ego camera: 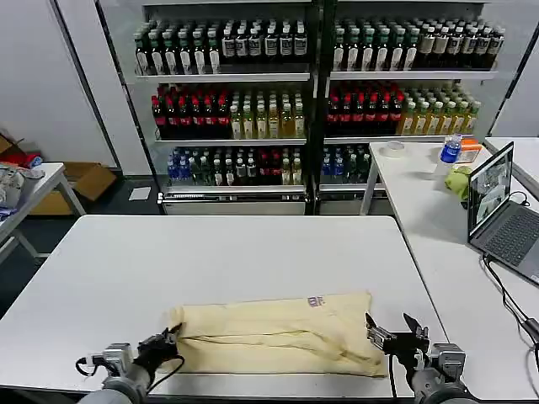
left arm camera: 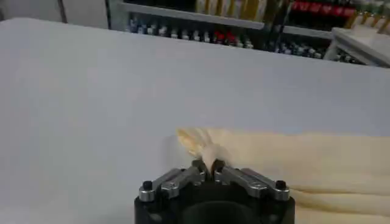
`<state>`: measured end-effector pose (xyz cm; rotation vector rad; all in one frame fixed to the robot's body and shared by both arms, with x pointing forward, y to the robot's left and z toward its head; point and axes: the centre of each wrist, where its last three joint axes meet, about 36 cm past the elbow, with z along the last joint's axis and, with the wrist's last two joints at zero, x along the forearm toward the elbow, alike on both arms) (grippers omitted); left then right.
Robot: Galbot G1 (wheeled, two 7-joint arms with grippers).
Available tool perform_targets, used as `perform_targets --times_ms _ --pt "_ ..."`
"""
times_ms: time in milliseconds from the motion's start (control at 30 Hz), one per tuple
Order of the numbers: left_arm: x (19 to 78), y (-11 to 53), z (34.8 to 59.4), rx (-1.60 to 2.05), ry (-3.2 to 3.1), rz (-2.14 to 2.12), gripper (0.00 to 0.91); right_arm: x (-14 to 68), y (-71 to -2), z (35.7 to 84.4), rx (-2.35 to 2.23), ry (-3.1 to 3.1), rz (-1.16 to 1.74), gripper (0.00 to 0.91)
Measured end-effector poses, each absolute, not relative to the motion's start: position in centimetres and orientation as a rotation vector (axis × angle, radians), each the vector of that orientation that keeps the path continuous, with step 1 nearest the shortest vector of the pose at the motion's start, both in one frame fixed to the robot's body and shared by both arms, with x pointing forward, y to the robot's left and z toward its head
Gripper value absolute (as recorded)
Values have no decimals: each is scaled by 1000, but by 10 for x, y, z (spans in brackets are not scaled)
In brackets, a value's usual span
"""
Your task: Fold and organize the clothes.
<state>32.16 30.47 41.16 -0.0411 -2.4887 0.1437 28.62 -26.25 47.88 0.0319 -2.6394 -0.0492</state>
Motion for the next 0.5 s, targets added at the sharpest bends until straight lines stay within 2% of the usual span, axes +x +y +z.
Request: perform_targets --times_ms 500 --pt "358 413 466 206 -2602 83 10 294 -265 483 49 -2661 -32 907"
